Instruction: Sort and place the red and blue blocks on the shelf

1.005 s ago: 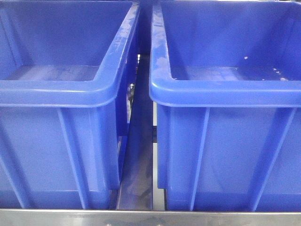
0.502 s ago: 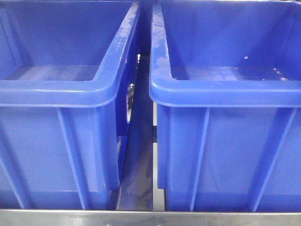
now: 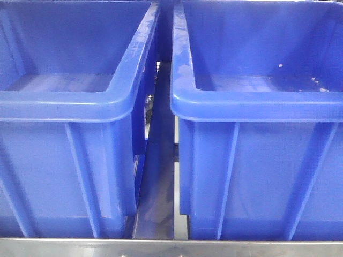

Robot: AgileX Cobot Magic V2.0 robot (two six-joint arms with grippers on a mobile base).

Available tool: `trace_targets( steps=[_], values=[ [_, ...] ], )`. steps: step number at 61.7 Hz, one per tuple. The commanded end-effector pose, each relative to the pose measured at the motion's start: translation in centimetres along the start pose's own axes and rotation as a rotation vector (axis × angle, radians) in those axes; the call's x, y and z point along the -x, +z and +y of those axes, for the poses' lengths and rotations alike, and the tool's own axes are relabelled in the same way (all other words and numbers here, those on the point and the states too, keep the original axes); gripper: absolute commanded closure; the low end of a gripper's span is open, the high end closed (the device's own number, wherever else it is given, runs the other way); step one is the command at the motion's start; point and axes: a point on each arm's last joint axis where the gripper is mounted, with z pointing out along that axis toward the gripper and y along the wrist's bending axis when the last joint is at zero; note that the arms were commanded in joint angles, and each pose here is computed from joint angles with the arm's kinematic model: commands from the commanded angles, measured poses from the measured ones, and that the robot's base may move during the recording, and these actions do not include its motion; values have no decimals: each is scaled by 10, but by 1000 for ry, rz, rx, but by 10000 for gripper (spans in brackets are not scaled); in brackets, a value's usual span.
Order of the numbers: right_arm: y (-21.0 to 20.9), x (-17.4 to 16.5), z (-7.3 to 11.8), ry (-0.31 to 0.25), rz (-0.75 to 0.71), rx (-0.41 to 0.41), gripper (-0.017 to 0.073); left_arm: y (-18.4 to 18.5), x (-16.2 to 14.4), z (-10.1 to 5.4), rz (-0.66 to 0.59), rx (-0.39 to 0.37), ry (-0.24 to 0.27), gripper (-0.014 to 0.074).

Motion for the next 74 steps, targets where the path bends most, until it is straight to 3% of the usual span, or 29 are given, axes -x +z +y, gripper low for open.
trace_targets(
  steps=[1,22,27,35,41,46,49,51,55,74],
  values=[
    [-4,21,1,-9,-135,8,-66,-4,21,-2,-117,-11,-14,-65],
    [-4,21,1,-9,-137,9,-66,-6,22,-2,-130,-12,-10,-63],
    [-7,23,2,-9,-150,10,-64,-10,24,-1,-146,-6,-12,-21],
    [-15,25,2,-9,-170,11,2,-20,29,-1,-185,-9,-12,163],
    [-21,25,2,-9,-168,11,152,-30,33,-2,-223,-11,-12,346],
    [-26,24,2,-17,-156,9,335,-38,37,-2,-253,-13,-12,486],
    [-31,24,2,-17,-159,8,477,-43,38,-2,-271,-15,-28,455],
    [-34,25,1,-17,-171,7,524,-46,39,-2,-283,-17,-43,463],
    [-40,28,2,-16,-206,10,488,-51,41,-2,-296,-19,-49,467],
    [-70,29,2,-7,-270,17,509,-69,39,-3,-284,-26,-47,468]
  ],
)
